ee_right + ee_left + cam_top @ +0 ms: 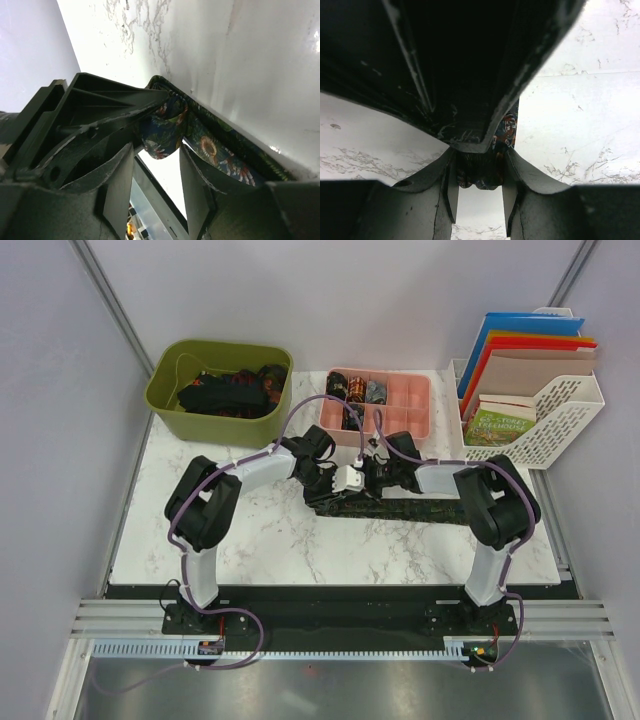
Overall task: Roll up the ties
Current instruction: Roll the tie at the center of the board.
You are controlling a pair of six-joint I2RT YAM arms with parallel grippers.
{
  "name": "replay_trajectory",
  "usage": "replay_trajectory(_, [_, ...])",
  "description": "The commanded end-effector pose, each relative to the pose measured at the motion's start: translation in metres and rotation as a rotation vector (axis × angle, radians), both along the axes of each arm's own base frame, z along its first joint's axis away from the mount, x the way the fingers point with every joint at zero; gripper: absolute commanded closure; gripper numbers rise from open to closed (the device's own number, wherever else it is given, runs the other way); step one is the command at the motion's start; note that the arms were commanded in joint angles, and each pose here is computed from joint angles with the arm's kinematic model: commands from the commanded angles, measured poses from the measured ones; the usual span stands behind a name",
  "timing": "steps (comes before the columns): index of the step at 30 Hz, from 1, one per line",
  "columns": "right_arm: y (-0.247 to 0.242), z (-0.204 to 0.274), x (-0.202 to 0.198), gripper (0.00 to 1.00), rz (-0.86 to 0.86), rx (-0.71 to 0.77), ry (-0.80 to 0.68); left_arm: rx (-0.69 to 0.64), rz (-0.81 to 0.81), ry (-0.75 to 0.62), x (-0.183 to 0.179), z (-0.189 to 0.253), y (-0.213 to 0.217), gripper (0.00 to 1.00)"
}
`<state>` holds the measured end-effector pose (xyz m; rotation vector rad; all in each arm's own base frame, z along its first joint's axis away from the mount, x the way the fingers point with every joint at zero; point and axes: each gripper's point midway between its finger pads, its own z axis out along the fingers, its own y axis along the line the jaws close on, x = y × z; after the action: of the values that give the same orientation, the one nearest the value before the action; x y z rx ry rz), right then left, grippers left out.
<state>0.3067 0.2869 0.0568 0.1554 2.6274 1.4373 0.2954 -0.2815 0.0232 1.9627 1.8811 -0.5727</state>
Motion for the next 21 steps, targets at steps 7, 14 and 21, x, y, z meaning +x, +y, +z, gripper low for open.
replay_trajectory(7, [0.017,-0.015,-0.005,0.58,0.0,0.043,0.04,0.113,-0.039,0.041,-0.012,-0.032,0.018,0.69])
replay_trajectory(14, [0.005,-0.034,-0.008,1.0,-0.006,-0.044,0.043,0.107,-0.037,0.029,-0.013,-0.026,0.021,0.61])
replay_trajectory(21, [-0.017,-0.066,-0.018,1.0,-0.001,-0.211,0.092,-0.007,0.007,-0.008,-0.003,0.016,0.021,0.41])
